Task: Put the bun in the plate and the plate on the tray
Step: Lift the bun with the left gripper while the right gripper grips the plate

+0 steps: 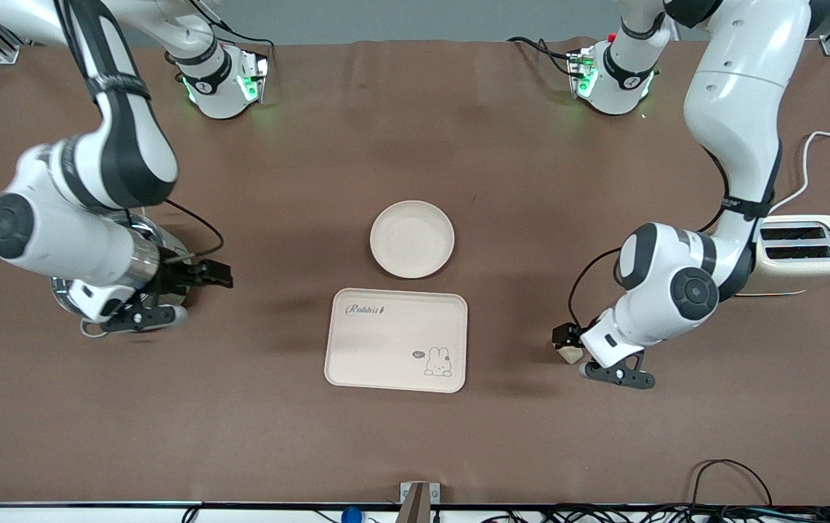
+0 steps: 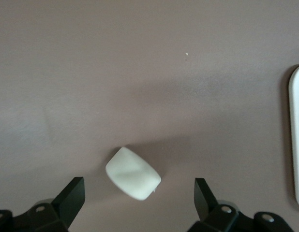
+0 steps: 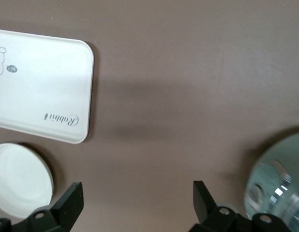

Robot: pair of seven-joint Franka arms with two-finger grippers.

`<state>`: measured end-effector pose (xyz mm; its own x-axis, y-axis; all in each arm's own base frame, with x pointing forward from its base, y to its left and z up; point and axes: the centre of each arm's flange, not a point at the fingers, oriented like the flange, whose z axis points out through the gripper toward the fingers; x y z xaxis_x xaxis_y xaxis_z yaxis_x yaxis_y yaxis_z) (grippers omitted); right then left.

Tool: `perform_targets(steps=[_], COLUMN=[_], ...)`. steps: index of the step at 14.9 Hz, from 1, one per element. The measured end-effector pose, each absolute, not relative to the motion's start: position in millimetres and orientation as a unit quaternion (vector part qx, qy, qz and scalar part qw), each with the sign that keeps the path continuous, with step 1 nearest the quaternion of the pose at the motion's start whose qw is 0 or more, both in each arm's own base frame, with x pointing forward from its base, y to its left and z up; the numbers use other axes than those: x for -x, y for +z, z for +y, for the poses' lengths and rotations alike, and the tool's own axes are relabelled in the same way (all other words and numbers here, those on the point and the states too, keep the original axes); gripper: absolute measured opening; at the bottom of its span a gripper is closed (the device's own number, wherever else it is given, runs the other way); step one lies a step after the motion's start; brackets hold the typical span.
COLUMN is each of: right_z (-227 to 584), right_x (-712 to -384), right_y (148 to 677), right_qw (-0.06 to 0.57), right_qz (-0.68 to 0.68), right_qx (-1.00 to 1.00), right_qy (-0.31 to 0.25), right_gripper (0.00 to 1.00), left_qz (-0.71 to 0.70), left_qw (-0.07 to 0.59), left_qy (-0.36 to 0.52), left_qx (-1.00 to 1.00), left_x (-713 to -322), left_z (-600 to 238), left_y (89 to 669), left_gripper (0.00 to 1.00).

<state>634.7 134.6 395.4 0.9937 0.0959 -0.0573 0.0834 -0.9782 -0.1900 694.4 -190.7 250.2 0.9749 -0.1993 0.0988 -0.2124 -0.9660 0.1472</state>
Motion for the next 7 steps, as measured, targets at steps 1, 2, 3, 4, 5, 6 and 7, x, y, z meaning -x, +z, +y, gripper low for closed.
perform_targets(steps=[1, 2, 3, 4, 5, 6, 7], right_z=[148.0, 168.2, 191.1, 210.9, 225.1, 236.6, 248.7], right_x=[-632.1, -626.2, -617.8, -607.7, -596.3, -583.7, -570.6], right_y=[383.8, 374.7, 365.8, 353.7, 338.5, 322.5, 307.7], right_qw=[0.093, 0.092, 0.091, 0.089, 0.087, 0.084, 0.081], right_qz=[-0.036, -0.027, -0.023, -0.020, -0.018, -0.009, 0.008], right_qx=[0.995, 0.995, 0.995, 0.996, 0.996, 0.996, 0.997], right_qy=[0.028, 0.023, 0.017, 0.011, 0.010, 0.012, 0.011], right_gripper=[1.00, 1.00, 1.00, 1.00, 1.00, 1.00, 1.00], left_qz=[-0.110, -0.118, -0.124, -0.129, -0.131, -0.132, -0.134], left_qw=[0.080, 0.081, 0.080, 0.079, 0.078, 0.078, 0.076], left_qy=[0.042, 0.043, 0.046, 0.047, 0.047, 0.047, 0.047], left_qx=[-0.990, -0.989, -0.988, -0.987, -0.987, -0.987, -0.987], left_x=[-694.0, -693.3, -692.7, -691.9, -691.1, -690.5, -689.8], left_z=[-193.2, -196.3, -198.9, -200.6, -201.1, -200.2, -198.2], left_y=[240.7, 230.6, 221.0, 211.2, 203.5, 197.8, 193.7], left_gripper=[1.00, 1.00, 1.00, 1.00, 0.98, 0.96, 0.86])
